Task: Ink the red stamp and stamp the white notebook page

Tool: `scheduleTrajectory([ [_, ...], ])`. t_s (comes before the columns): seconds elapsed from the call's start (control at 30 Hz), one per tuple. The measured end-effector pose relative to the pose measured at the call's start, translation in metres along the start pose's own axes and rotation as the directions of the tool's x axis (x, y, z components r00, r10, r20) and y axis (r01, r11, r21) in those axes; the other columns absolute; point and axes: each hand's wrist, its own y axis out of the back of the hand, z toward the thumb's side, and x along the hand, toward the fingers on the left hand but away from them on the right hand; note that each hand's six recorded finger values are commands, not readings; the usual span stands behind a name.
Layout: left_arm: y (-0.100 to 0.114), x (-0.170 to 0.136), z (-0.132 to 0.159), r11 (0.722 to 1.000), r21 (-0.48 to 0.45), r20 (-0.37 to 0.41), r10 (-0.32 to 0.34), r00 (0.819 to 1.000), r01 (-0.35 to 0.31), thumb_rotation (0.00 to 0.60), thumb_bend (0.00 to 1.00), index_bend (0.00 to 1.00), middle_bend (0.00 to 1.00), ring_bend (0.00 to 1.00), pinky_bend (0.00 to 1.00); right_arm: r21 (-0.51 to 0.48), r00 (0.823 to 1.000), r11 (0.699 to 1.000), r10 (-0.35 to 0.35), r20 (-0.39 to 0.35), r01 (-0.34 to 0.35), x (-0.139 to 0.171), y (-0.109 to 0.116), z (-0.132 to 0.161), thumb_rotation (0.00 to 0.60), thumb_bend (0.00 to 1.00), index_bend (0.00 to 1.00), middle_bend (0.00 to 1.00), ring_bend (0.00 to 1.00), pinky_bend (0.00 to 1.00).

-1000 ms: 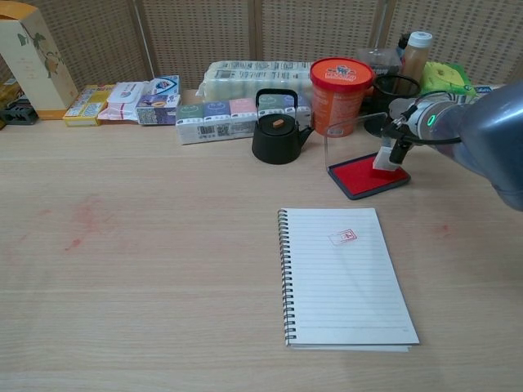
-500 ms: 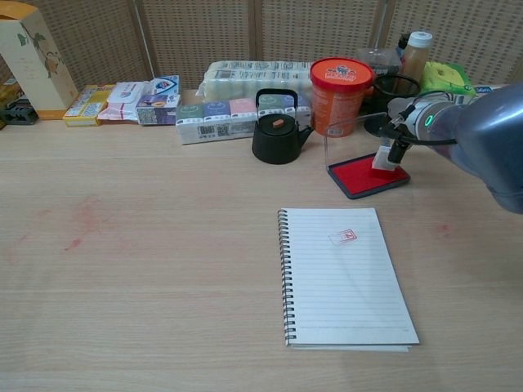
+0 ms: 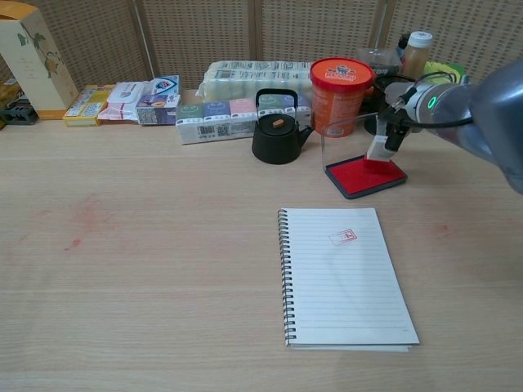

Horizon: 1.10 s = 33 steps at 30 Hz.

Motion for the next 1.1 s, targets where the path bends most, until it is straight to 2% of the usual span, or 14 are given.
scheduleTrajectory([
  [0.23, 0.002, -0.003, 0.003, 1.0, -0.005, 0.015, 0.003, 1.0, -0.003, 0.6, 0.0, 0.0, 0.01, 0.0, 0.01, -0.009, 1.0, 1.0, -0.011, -0.024, 0.01, 0.022, 0.025, 0.001, 0.6, 0.42, 0.68, 1.0, 1.0, 1.0],
  [0.5, 0.001, -0.004, 0.005, 1.0, -0.004, 0.026, -0.001, 1.0, 0.001, 0.6, 0.0, 0.0, 0.01, 0.0, 0.01, 0.051, 0.996, 0.999, 0.022, -0.084, -0.018, 0.059, 0.038, 0.003, 0.6, 0.42, 0.68, 1.0, 1.0, 1.0],
  [0.6, 0.0, -0.005, 0.006, 1.0, 0.0, 0.027, -0.004, 1.0, 0.004, 0.6, 0.0, 0.0, 0.01, 0.0, 0.01, 0.089, 0.988, 0.994, 0.07, -0.138, -0.058, 0.082, 0.032, 0.012, 0.6, 0.42, 0.68, 1.0, 1.0, 1.0],
  [0.73, -0.001, -0.005, 0.007, 1.0, 0.005, 0.027, -0.008, 1.0, 0.008, 0.6, 0.0, 0.0, 0.01, 0.0, 0.01, 0.159, 0.968, 0.982, 0.139, -0.208, -0.107, 0.112, 0.016, 0.025, 0.6, 0.42, 0.68, 1.0, 1.0, 1.0],
  [0.93, -0.001, -0.004, 0.006, 1.0, 0.0, 0.023, -0.008, 1.0, 0.008, 0.6, 0.0, 0.0, 0.01, 0.0, 0.01, 0.224, 0.947, 0.966, 0.185, -0.261, -0.127, 0.132, -0.008, 0.045, 0.6, 0.43, 0.68, 1.0, 1.0, 1.0],
  [1.1, 0.001, -0.005, 0.005, 1.0, -0.005, 0.023, -0.006, 1.0, 0.006, 0.6, 0.0, 0.0, 0.01, 0.0, 0.01, 0.265, 0.937, 0.953, 0.218, -0.275, -0.144, 0.143, -0.026, 0.057, 0.6, 0.43, 0.69, 1.0, 1.0, 1.0],
])
